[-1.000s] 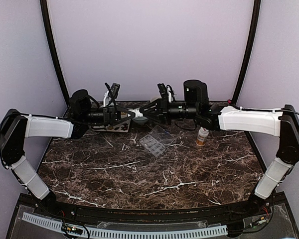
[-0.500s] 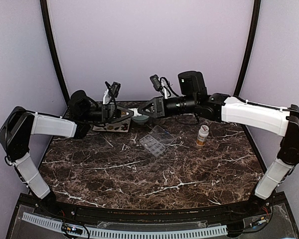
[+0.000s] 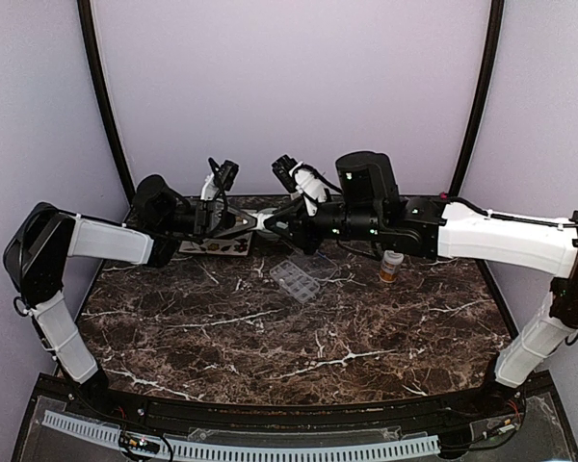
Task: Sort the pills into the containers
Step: Unscrew the lid of the pill bottle.
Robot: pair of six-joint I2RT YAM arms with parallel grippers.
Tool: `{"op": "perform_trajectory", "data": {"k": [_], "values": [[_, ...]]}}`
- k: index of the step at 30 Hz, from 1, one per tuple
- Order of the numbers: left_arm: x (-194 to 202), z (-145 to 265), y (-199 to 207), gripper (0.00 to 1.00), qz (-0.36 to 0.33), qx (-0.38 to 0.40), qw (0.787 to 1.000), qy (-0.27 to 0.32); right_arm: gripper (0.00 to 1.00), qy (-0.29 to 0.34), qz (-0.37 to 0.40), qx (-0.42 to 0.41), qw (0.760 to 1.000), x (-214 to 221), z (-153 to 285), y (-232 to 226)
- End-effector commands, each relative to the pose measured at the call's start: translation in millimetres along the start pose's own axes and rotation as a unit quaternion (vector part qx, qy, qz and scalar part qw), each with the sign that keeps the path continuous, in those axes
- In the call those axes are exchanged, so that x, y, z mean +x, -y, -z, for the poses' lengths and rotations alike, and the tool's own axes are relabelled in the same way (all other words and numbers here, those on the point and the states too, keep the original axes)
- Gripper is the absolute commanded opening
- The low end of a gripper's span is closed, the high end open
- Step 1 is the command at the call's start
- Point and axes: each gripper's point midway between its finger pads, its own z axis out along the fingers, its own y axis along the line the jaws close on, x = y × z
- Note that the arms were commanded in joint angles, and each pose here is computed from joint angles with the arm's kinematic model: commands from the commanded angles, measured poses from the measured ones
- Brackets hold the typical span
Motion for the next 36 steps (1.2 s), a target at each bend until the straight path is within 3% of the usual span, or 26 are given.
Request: {"op": "perform_trajectory", "data": {"k": [1, 6, 17, 30, 36], "values": [[-16, -11, 27, 0.00, -0.056, 0.029, 0.998, 0.006, 0.04, -0.037, 0.036, 0.035, 0.998, 30, -14, 8], [-16, -11, 27, 0.00, -0.054, 0.035, 0.998, 0.004, 0.21, -0.034, 0.027, 0.014, 0.999, 25, -20, 2], [-13, -10, 31, 0.00, -0.056, 0.039, 0.998, 0.001, 0.47, -0.008, -0.011, -0.014, 1.000, 10, -16, 1], [-22, -6, 23, 0.00, -0.086, -0.006, 0.996, 0.031, 0.58, 0.010, -0.071, -0.021, 0.997, 0, 17, 1], [-28, -4, 17, 0.00, -0.118, -0.038, 0.991, 0.048, 0.59, 0.020, -0.153, -0.050, 0.987, -8, 33, -4]]}}
